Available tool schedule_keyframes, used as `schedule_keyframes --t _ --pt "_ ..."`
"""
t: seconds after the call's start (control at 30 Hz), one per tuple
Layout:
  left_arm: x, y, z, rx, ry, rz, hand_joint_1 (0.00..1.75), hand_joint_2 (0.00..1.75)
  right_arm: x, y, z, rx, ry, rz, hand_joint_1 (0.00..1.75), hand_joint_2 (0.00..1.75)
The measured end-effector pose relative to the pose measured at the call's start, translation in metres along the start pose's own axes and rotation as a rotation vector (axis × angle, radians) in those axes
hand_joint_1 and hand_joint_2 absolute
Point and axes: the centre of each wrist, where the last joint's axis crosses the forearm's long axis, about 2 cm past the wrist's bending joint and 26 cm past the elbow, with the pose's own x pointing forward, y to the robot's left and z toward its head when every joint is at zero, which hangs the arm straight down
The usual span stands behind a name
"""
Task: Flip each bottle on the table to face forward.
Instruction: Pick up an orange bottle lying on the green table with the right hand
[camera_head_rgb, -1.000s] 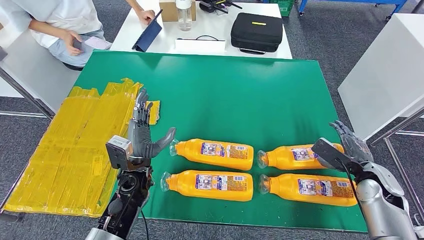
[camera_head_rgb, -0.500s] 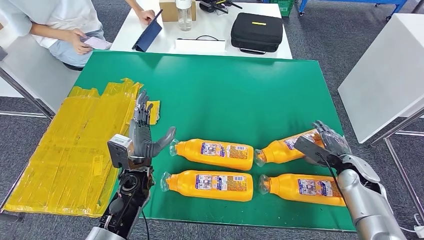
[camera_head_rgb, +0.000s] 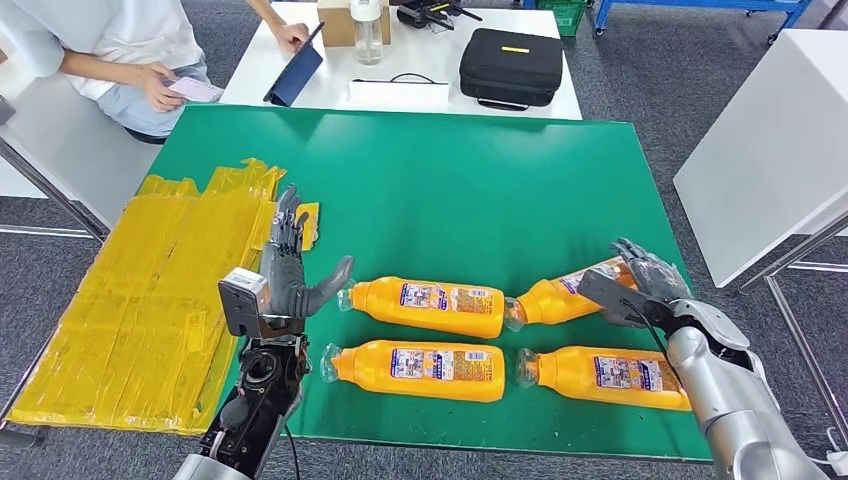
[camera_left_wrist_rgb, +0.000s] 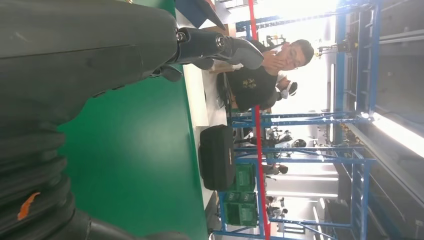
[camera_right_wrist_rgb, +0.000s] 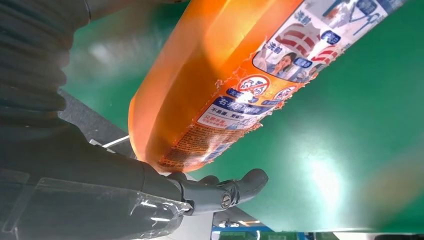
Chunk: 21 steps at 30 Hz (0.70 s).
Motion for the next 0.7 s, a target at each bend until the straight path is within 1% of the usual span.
schedule_keyframes --t 0.03,0.07,0.17,0.3,0.37,0.43,0.47,0.5,0.57,0.6,0.63,0.7 --pt "-0.001 0.0 0.0 0.001 0.003 0.002 0.0 1.75 -0.001 -0.001 -0.001 0.014 0.004 0.011 0.22 1.75" --pt "-0.001 0.0 0.001 0.001 0.007 0.003 0.0 1.75 -0.002 -0.002 -0.002 0.034 0.008 0.026 0.23 1.75" --pt "-0.003 0.0 0.001 0.003 0.015 0.006 0.0 1.75 -0.006 -0.006 -0.005 0.099 0.023 0.073 0.23 1.75" --pt "-0.005 0.0 0.001 0.001 0.021 0.006 0.0 1.75 -0.011 -0.007 -0.006 0.137 0.039 0.102 0.23 1.75" --pt "-0.006 0.0 0.0 0.001 0.023 0.006 0.0 1.75 -0.013 -0.007 -0.005 0.147 0.045 0.109 0.3 1.75" --pt "-0.006 0.0 0.001 0.001 0.025 0.006 0.0 1.75 -0.015 -0.007 -0.005 0.155 0.051 0.115 0.44 1.75" --pt "-0.006 0.0 0.001 0.001 0.027 0.006 0.0 1.75 -0.016 -0.007 -0.005 0.161 0.054 0.119 0.6 1.75" --pt "-0.007 0.0 0.001 0.002 0.028 0.007 0.0 1.75 -0.017 -0.008 -0.005 0.168 0.056 0.125 0.88 1.75" --pt "-0.007 0.0 0.001 0.005 0.03 0.01 0.0 1.75 -0.019 -0.008 -0.005 0.194 0.057 0.141 1.49 1.75" --pt "-0.008 0.0 0.001 0.008 0.031 0.012 0.0 1.75 -0.02 -0.009 -0.005 0.21 0.058 0.151 1.67 1.75" --pt "-0.008 0.0 0.002 0.01 0.033 0.013 0.0 1.75 -0.02 -0.009 -0.005 0.226 0.06 0.162 1.72 1.75" --pt "-0.009 0.0 0.002 0.015 0.036 0.014 0.0 1.75 -0.022 -0.01 -0.006 0.247 0.066 0.184 1.71 1.75"
